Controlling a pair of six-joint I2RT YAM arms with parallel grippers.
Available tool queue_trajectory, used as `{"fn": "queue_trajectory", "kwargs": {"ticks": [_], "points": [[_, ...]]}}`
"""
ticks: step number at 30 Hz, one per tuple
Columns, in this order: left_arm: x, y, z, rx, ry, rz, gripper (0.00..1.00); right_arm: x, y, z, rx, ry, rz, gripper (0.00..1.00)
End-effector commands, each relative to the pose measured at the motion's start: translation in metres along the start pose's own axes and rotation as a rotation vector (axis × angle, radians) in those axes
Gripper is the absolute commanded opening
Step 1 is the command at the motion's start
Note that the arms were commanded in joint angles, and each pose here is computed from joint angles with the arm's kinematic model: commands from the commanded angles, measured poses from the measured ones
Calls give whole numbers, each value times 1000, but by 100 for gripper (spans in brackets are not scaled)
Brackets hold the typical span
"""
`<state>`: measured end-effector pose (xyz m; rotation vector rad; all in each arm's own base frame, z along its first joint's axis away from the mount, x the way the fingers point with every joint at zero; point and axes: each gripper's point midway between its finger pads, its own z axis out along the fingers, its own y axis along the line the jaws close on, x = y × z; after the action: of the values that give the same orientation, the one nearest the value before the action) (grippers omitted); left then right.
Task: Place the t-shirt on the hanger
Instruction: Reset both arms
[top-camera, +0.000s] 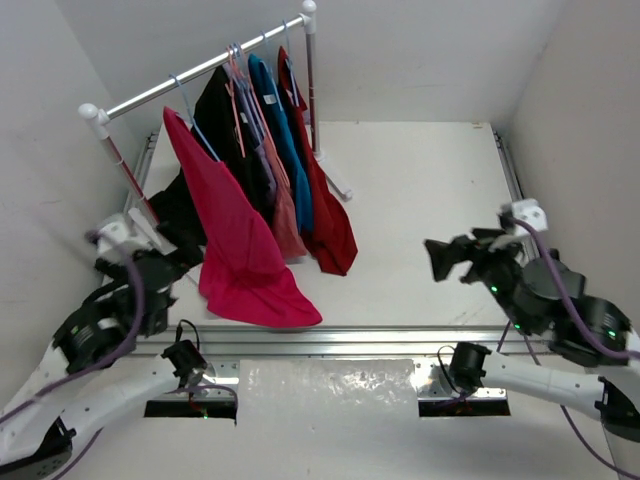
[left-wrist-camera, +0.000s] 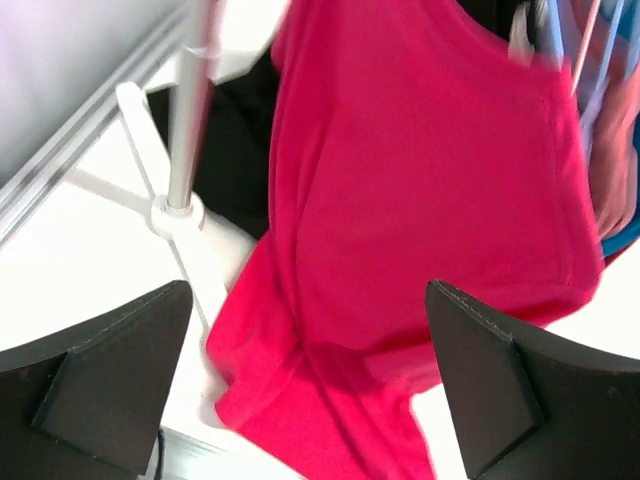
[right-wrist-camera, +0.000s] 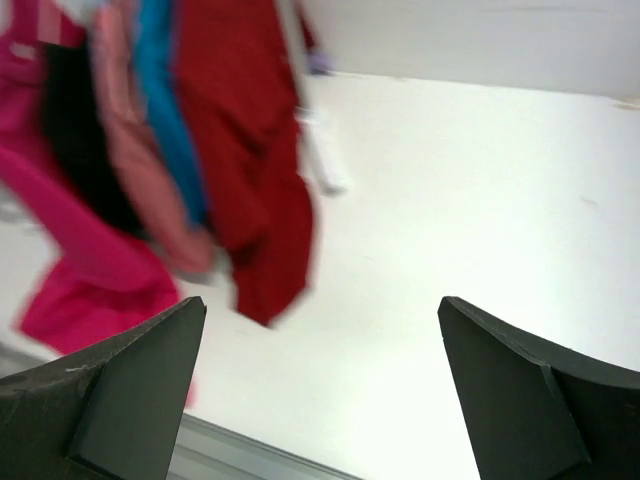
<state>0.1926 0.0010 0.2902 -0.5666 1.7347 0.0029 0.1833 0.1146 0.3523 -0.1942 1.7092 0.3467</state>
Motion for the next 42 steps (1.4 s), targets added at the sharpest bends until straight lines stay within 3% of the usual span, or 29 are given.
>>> {"fn": "queue_trajectory", "kwargs": {"ticks": [1,2,11,15,21,42], "points": [[-19,31,-11,-16,-95,-103,100,41,-71,-33,212,122,-151,99],[-18,27,-12,37,-93,-39,100,47,-79,-38,226,137,-178,99],[-31,17,-33,279,-145,-137,100,82,-101,-53,246,181,-189,99],[-32,7,-46,367,-87,-91,100,80,-111,-60,289,185,-178,99],[-25,6,-58,356,71,-13,100,65,-127,-74,323,161,-173,99],[-23,0,-47,319,58,23,100,67,-133,-83,305,151,-145,99]]}}
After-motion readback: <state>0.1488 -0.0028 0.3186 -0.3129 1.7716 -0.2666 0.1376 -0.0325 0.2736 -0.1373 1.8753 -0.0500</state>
